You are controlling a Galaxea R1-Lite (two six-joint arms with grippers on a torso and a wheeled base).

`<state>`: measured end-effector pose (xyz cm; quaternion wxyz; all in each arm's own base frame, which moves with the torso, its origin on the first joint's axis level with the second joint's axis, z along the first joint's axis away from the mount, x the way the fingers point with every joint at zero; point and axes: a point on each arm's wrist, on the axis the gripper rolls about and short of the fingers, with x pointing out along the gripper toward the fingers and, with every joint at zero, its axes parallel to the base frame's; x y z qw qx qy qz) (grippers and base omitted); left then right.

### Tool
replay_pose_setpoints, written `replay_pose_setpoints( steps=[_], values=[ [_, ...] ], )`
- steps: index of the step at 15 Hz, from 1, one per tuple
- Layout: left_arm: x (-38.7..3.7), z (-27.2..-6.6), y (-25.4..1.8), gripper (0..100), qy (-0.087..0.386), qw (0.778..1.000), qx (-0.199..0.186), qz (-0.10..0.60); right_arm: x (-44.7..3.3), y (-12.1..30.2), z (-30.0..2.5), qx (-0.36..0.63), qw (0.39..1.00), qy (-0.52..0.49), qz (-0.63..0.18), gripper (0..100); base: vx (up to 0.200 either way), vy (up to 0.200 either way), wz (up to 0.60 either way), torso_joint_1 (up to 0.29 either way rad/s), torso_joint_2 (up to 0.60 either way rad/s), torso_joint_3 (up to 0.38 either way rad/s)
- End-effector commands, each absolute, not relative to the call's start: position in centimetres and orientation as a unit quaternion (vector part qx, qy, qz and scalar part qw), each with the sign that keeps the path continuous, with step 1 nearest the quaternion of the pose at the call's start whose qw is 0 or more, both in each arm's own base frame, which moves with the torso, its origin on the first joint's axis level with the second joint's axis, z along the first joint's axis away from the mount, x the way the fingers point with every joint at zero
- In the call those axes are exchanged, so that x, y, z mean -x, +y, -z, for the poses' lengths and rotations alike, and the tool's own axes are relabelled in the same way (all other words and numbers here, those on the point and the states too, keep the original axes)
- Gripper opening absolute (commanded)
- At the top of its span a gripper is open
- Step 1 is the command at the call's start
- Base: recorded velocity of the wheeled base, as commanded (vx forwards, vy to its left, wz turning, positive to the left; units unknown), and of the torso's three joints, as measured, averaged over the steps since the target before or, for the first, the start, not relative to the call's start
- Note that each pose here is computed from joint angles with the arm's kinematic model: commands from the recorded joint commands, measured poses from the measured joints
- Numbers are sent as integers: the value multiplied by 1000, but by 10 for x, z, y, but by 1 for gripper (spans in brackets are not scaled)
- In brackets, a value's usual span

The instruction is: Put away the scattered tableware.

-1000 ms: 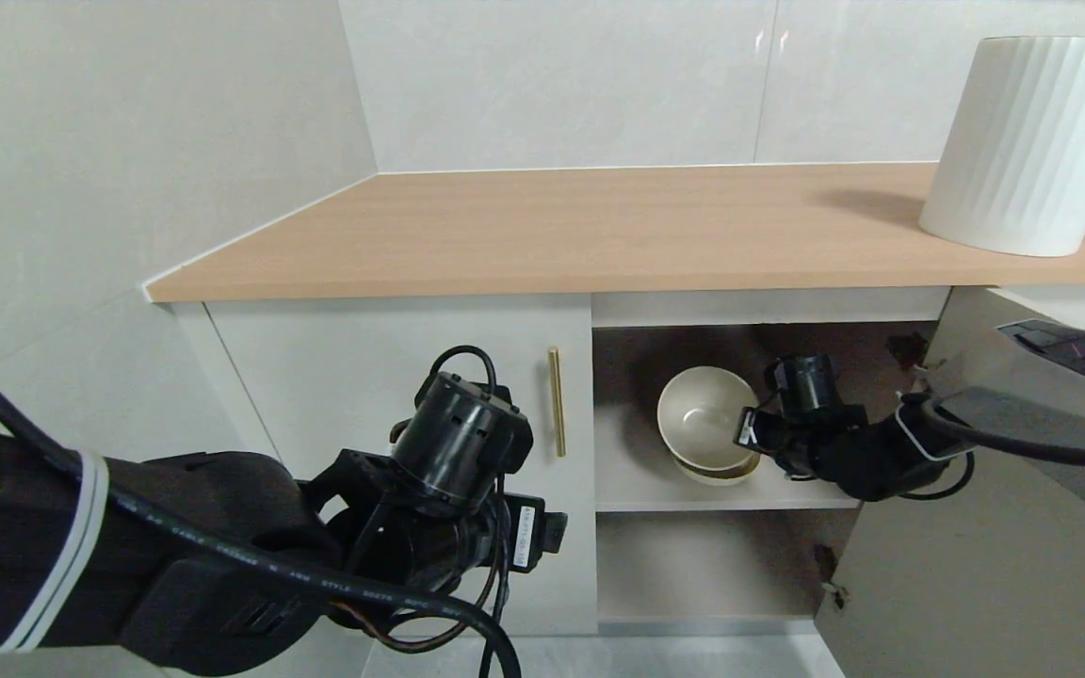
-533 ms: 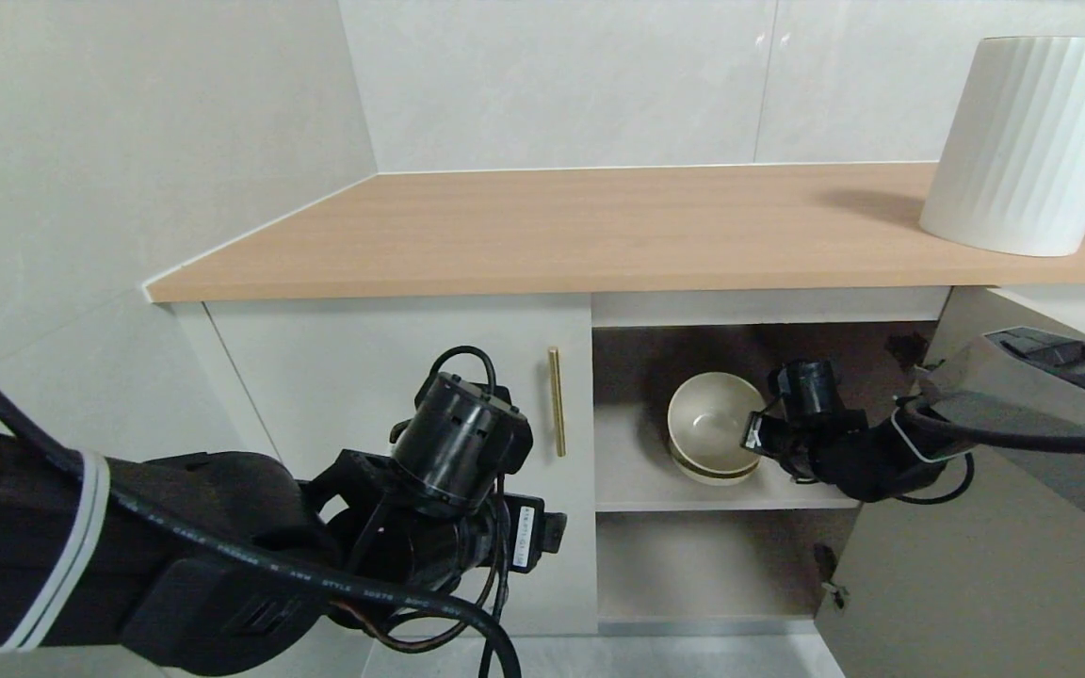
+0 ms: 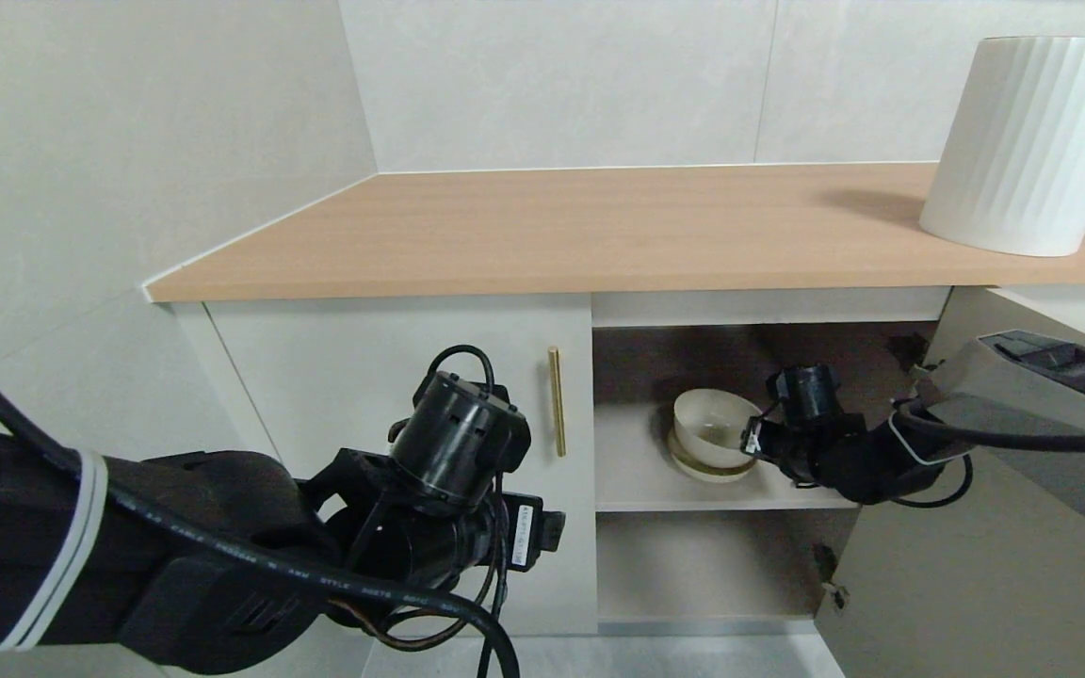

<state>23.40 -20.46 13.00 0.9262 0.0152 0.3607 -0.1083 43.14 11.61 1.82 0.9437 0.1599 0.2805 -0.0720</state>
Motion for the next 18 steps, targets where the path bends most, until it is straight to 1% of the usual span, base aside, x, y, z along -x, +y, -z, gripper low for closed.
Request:
replay_pose_setpoints(
  steps=[1,4,5,8,10,11,12,14,16,18],
  values=[
    [-234,-131,-205,100,360,927,-14,109,-430,117,-18,-159,943,283,69,100,0,0,0,0,0,0],
    [-238,-133,-203,100,357,929,1,99,-428,118,-21,-157,941,291,68,100,0,0,0,0,0,0],
    [-240,-134,-202,100,356,929,14,94,-425,119,-27,-157,942,291,65,100,0,0,0,0,0,0],
    [-246,-159,-180,100,325,942,56,68,-384,132,-77,-155,938,309,14,100,0,0,0,0,0,0],
    [-226,-188,-153,100,289,951,82,71,-342,133,-119,-154,930,332,-34,100,0,0,0,0,0,0],
    [-210,-195,-140,100,278,954,79,84,-324,128,-139,-159,929,331,-50,100,0,0,0,0,0,0],
    [-190,-201,-127,100,264,957,65,101,-304,121,-151,-162,925,337,-63,100,0,0,0,0,0,0],
    [-165,-205,-112,100,252,957,51,131,-273,109,-164,-161,921,343,-92,100,0,0,0,0,0,0],
    [-149,-213,-96,100,228,963,63,130,-235,96,-173,-124,921,348,-125,100,0,0,0,0,0,0],
    [-146,-215,-78,100,226,967,72,97,-205,89,-181,-115,917,353,-146,100,0,0,0,0,0,0]
  ],
)
